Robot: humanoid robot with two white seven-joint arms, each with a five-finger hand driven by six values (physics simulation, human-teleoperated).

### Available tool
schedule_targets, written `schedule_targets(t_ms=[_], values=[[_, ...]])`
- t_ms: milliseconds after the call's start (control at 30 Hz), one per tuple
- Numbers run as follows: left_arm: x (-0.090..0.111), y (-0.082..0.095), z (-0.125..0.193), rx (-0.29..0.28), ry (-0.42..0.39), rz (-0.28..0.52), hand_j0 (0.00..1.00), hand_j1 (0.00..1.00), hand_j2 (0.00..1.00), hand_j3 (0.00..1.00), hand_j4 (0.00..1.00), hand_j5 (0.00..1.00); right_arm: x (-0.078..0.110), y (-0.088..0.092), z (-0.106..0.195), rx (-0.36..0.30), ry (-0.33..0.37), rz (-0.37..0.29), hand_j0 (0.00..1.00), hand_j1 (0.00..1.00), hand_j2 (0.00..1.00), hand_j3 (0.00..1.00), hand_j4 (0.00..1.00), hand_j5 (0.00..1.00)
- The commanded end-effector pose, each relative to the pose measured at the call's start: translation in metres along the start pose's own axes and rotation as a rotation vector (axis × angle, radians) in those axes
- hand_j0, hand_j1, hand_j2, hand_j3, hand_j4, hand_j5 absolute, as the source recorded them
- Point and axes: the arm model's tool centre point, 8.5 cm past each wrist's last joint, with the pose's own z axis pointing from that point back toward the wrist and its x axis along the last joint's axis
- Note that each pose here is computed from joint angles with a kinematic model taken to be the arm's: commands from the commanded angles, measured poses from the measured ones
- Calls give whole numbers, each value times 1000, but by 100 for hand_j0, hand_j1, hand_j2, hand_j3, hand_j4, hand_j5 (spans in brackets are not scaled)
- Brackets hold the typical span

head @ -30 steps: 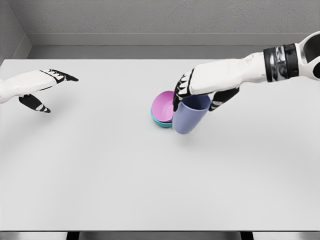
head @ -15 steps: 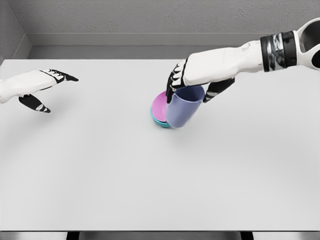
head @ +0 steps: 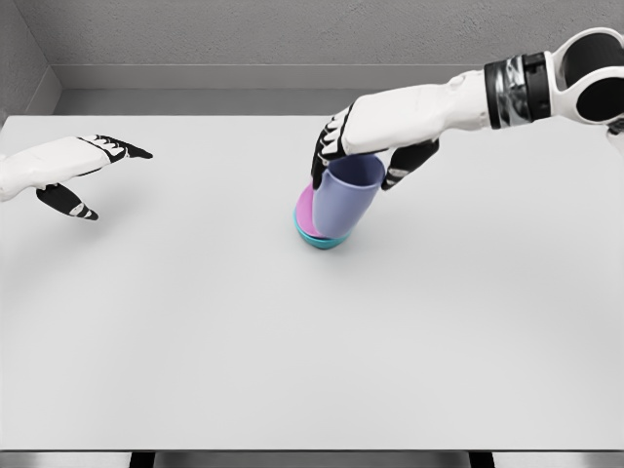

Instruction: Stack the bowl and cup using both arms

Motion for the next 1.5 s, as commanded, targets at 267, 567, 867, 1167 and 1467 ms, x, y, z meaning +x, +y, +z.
schedule_targets(t_ms=[267,567,867,1167,1467], values=[[0,1,0,5,-1,6,100,100,100,100,100,100,-10,-8,-11,-11,10,-17,71,71,71,71,71,71],[0,1,1,4,0,5,100,100,100,100,100,100,-20,-11,-24,2,21,-30,71,71,71,71,71,71],[-1,0,1,3,2,5,100,100,100,100,100,100,-29,-7,-25,8,42,-48,71,71,71,71,71,71],[-1,0,1,3,2,5,100,100,100,100,100,100,-36,-3,-26,16,61,-66,71,71,71,71,71,71],[-1,0,1,3,2,5,100,100,100,100,100,100,-38,-1,-32,22,59,-72,71,71,71,71,71,71]])
